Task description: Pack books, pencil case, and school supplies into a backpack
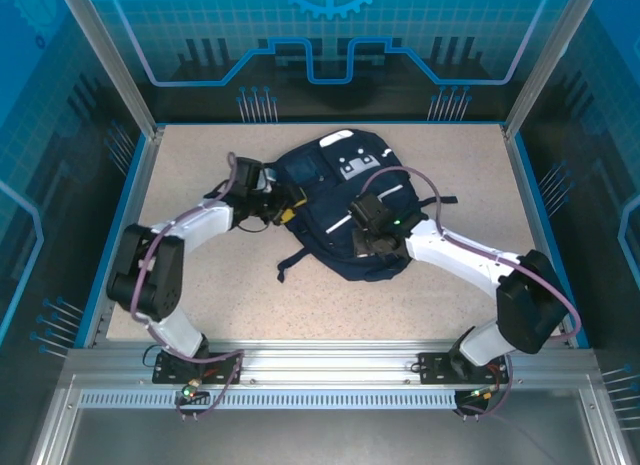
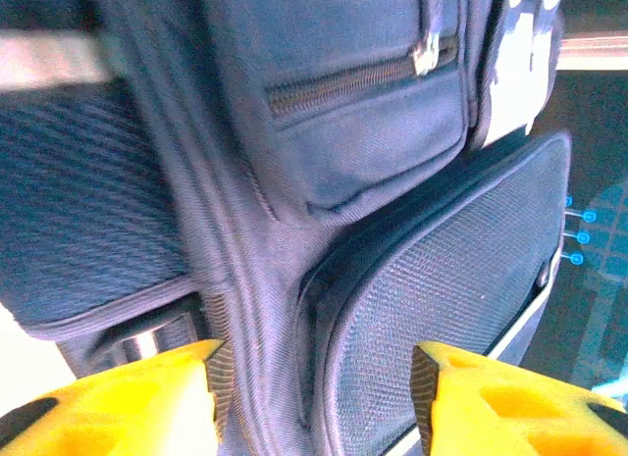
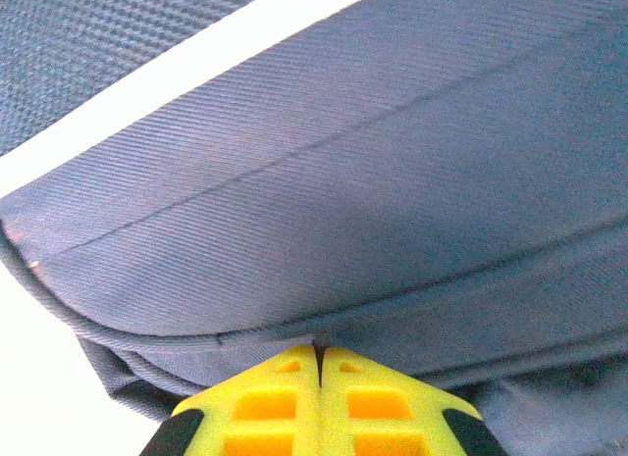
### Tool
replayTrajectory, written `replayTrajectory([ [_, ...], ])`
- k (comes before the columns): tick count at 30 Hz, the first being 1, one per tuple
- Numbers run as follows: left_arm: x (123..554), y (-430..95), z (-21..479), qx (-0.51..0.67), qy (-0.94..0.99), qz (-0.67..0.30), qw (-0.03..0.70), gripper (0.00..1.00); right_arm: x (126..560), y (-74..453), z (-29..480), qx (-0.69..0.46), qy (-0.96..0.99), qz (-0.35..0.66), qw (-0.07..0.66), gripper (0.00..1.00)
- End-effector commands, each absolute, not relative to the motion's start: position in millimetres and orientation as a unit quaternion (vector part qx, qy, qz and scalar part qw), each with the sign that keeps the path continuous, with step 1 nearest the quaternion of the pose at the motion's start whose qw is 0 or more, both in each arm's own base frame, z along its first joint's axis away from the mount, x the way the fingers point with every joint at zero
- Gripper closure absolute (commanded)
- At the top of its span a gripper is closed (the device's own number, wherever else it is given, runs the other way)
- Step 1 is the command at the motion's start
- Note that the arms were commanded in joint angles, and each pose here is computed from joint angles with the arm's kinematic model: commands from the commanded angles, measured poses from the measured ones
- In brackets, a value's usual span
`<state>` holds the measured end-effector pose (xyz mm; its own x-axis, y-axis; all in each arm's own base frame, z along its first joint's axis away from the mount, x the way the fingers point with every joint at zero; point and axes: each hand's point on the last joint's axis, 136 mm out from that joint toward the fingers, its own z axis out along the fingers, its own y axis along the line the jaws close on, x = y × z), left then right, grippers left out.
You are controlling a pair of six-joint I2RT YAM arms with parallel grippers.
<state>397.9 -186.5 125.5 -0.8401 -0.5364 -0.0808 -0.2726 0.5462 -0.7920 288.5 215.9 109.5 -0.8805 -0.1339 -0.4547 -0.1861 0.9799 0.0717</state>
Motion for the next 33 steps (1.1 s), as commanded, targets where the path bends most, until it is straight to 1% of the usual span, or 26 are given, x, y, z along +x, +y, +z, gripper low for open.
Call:
replayTrajectory([
  [1,382.0,-154.1,132.1,-0.259,0.870,-0.379,0.182,0.39,299.3,283.7,129.5,-0.142,0.946,0.163,0.242,1.00],
  [3,371.7,-140.3,132.8,-0.280,0.866,-0.369,0.188,0.34,305.4,303.2,127.8,-0.155,0.942,0.174,0.240,1.00],
  [7,352.0,-133.3,134.7,-0.294,0.860,-0.371,0.188,0.29,315.4,335.0,127.4,-0.178,0.936,0.187,0.237,1.00],
  [11,339.8,-137.0,135.0,-0.302,0.851,-0.392,0.177,0.28,324.9,360.4,125.9,-0.191,0.932,0.200,0.234,1.00],
  [14,338.2,-145.2,136.0,-0.305,0.838,-0.421,0.165,0.29,329.7,371.1,124.9,-0.190,0.931,0.211,0.230,1.00],
  [19,340.4,-167.4,143.2,-0.295,0.828,-0.452,0.154,0.29,328.9,367.0,125.8,-0.182,0.934,0.206,0.228,1.00],
  [24,347.0,-195.9,140.6,-0.287,0.827,-0.463,0.141,0.30,323.9,346.9,130.0,-0.174,0.937,0.189,0.234,1.00],
  [28,358.0,-201.5,135.0,-0.309,0.817,-0.461,0.155,0.35,321.1,336.4,133.5,-0.168,0.937,0.196,0.236,1.00],
  [33,369.7,-207.8,131.1,-0.318,0.814,-0.460,0.158,0.40,318.5,337.0,135.8,-0.170,0.934,0.213,0.231,1.00],
])
